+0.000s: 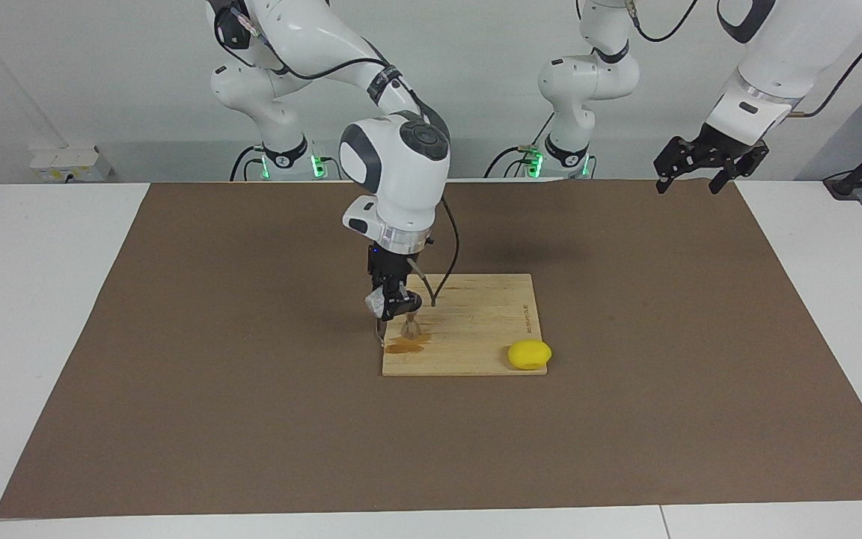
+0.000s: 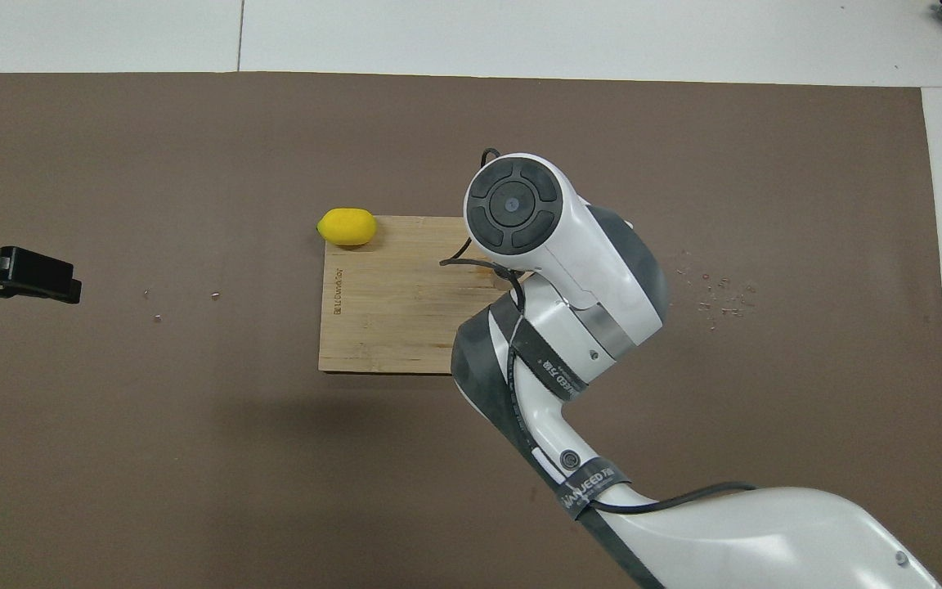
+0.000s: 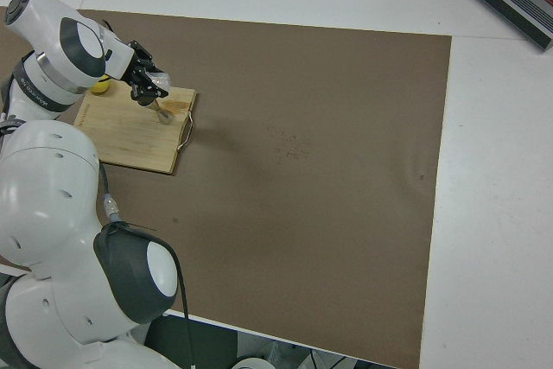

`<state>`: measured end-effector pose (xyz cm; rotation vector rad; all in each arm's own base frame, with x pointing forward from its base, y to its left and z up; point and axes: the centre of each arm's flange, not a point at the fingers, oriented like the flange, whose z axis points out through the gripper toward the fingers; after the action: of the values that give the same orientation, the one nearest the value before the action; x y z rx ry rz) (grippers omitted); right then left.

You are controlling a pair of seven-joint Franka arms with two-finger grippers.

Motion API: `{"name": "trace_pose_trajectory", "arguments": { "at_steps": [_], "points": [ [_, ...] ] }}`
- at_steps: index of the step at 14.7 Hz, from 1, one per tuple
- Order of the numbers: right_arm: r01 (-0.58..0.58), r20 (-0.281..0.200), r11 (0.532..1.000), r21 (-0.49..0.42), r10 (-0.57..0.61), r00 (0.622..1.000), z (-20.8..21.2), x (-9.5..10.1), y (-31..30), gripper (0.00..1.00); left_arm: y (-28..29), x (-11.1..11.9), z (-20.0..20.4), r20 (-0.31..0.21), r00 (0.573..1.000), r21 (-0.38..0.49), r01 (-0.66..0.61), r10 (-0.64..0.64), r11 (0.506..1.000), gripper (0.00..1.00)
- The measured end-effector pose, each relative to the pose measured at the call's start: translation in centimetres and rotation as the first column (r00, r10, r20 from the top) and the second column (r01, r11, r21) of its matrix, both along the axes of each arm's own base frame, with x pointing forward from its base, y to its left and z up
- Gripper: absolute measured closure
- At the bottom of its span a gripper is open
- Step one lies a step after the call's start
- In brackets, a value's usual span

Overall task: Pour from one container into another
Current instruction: 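Hold the glass cup tilted above the metal cup with the right gripper, then turn the glass cup upright and lift it away with the right gripper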

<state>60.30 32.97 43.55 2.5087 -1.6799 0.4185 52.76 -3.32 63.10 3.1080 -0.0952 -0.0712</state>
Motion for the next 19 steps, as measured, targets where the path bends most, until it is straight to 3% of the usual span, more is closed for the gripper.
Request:
{"name": "trace_pose_trajectory", "arguments": {
  "at_steps": [11,19],
  "points": [
    [0.002,-0.001,1.000,0.003,-0.002,1.000,0.0,0.0,0.0,0.49,0.0,0.0,0.0,0.000,1.000,0.000,0.000,0.000,1.000,0.00],
    [0.090,-0.059,0.988,0.125,-0.084,0.995,0.2,0.9,-1.6,0.49,0.0,0.0,0.0,0.000,1.000,0.000,0.000,0.000,1.000,0.00]
  ]
}}
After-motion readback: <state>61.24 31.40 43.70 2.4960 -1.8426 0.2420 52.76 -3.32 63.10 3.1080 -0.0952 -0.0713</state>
